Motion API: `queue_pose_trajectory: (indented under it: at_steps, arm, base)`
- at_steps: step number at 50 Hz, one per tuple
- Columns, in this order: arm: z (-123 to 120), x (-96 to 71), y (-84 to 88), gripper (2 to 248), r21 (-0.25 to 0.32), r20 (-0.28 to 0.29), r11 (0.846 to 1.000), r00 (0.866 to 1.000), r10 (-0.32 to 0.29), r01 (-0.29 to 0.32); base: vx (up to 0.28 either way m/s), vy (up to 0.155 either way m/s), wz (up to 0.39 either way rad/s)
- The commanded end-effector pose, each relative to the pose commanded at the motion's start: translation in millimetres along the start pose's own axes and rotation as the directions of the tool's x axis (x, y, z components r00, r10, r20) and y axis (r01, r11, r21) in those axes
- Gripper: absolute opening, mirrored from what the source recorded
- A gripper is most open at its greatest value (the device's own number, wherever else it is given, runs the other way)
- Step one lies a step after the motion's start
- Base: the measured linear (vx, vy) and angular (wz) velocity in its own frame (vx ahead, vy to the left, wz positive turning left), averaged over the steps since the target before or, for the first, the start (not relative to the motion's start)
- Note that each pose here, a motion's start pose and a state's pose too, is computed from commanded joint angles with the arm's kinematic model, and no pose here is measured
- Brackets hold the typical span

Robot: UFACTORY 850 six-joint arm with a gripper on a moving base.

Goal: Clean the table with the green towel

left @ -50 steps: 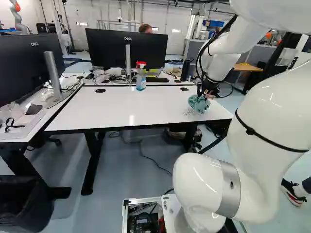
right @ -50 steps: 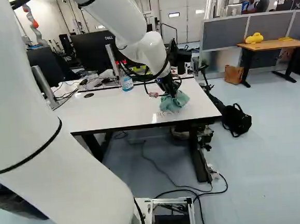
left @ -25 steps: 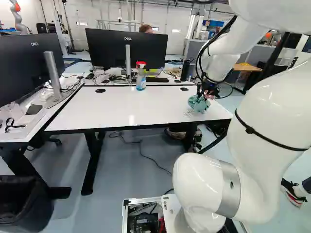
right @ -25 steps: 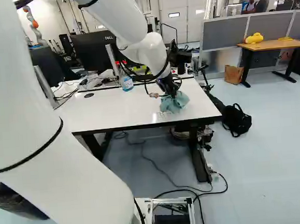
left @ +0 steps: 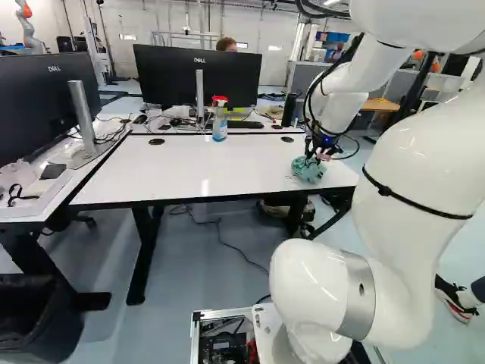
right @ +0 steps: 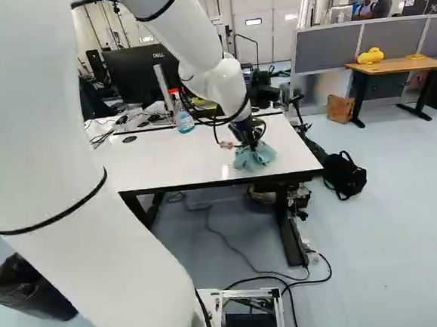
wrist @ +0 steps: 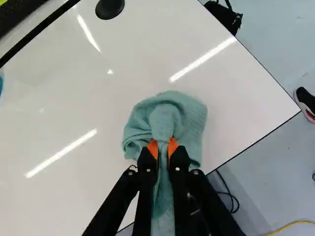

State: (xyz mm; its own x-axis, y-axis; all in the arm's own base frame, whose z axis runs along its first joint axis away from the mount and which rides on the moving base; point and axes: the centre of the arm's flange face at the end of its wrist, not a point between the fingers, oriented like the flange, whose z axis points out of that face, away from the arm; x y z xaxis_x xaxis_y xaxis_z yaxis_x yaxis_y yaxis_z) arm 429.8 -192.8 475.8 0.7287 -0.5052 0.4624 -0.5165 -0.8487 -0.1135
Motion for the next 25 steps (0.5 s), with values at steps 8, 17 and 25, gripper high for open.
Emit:
queue_pose_trajectory:
  at_steps: [8, 17, 25]
  arm:
    - [11, -1.1, 0.7, 42, -0.003, 0.022, 1.0, 1.0, 0.001, -0.001]
    - [22, -2.9, 1.4, 42, -0.007, 0.05, 1.0, 0.999, 0.002, -0.002]
    - [22, -3.9, 1.4, 42, -0.007, 0.061, 1.0, 0.998, 0.002, -0.002]
  base:
    - [0.0, 0.0, 0.0]
    - [0.0, 0.0, 0.0]
    - [0.0, 0.0, 0.0]
